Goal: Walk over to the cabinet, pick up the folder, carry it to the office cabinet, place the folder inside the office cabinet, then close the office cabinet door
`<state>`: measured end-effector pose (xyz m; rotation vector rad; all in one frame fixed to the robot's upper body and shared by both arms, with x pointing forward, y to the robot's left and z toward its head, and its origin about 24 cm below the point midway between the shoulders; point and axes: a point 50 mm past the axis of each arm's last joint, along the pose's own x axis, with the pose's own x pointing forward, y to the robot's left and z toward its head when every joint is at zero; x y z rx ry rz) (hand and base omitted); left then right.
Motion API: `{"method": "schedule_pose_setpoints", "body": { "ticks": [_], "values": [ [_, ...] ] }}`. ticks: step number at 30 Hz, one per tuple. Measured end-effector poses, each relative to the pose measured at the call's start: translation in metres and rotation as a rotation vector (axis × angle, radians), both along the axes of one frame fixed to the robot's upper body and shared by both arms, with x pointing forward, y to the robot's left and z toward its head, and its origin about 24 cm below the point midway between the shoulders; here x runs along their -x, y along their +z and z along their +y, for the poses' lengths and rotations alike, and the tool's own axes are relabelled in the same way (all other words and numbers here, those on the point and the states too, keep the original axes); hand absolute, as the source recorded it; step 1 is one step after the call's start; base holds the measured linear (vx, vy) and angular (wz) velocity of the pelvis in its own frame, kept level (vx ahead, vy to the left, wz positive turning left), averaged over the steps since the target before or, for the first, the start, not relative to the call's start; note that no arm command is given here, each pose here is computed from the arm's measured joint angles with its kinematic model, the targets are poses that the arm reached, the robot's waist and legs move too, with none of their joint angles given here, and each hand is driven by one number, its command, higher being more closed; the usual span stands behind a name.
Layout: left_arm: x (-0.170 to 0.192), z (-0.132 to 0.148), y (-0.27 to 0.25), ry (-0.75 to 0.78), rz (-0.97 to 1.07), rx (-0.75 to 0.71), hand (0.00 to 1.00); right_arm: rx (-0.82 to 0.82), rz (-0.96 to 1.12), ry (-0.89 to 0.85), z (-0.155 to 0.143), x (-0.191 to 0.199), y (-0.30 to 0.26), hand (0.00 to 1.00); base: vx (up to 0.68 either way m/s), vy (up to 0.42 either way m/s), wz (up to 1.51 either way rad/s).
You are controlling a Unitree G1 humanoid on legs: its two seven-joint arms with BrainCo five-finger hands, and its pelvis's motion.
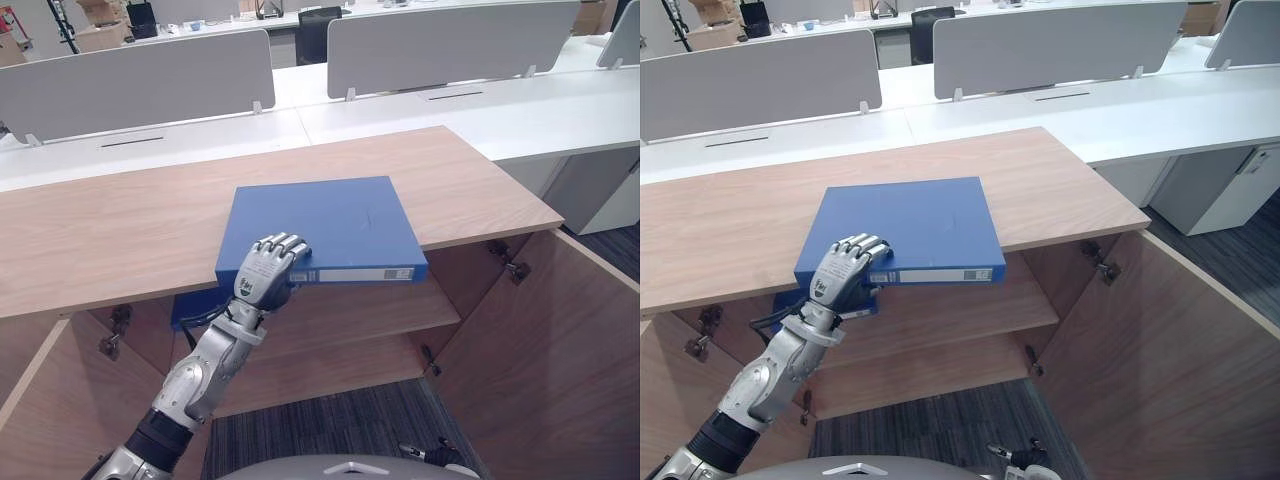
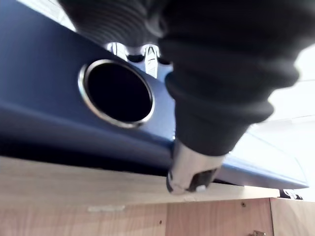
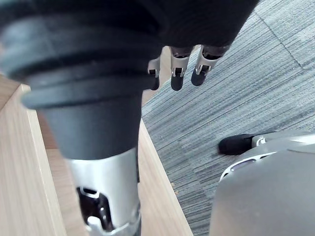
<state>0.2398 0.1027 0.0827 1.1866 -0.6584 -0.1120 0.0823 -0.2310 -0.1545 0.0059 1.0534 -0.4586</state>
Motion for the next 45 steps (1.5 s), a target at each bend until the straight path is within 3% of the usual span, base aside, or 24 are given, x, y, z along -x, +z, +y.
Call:
{"method": "schedule_pose_setpoints", "body": {
  "ticks": [9, 14, 19, 21, 24, 26, 33, 38, 45],
  "values": [
    [0.006, 0.009, 0.007, 0.030, -0.020, 0.059, 1.00, -0.001, -0.001, -0.001, 0.000, 0.000, 0.000, 0.00, -0.04, -0.020, 0.00],
    [0.018, 0.013, 0.015, 0.006, -0.005, 0.197, 1.00, 0.000, -0.003, 0.002, 0.001, -0.001, 0.000, 0.00, -0.01, -0.004, 0.00],
    [0.027, 0.010, 0.034, -0.038, -0.012, 0.471, 1.00, 0.000, -0.001, 0.016, 0.003, -0.002, 0.000, 0.00, 0.00, 0.000, -0.01],
    [0.031, 0.007, 0.048, -0.086, -0.016, 0.672, 1.00, 0.003, -0.003, 0.018, 0.004, -0.002, 0.000, 0.00, -0.01, -0.003, -0.07],
    [0.035, 0.006, 0.060, -0.150, -0.024, 0.853, 1.00, 0.016, -0.016, 0.041, 0.006, -0.008, 0.002, 0.00, -0.04, -0.011, -0.09],
    [0.039, 0.009, 0.068, -0.188, -0.033, 1.001, 1.00, 0.023, -0.084, 0.055, 0.011, -0.022, 0.008, 0.00, -0.05, -0.008, -0.18],
    [0.054, 0.024, 0.093, -0.282, -0.126, 1.315, 1.00, 0.039, -0.431, 0.066, 0.030, -0.077, 0.054, 0.00, -0.05, -0.005, -0.10],
    [0.054, 0.033, 0.094, -0.289, -0.143, 1.419, 1.00, 0.061, -0.637, 0.032, 0.036, -0.094, 0.089, 0.00, 0.00, -0.003, -0.09],
    [0.054, 0.048, 0.070, -0.133, -0.099, 1.447, 1.00, 0.105, -0.980, -0.081, 0.034, -0.098, 0.156, 0.00, 0.00, 0.004, -0.17]
  ]
}}
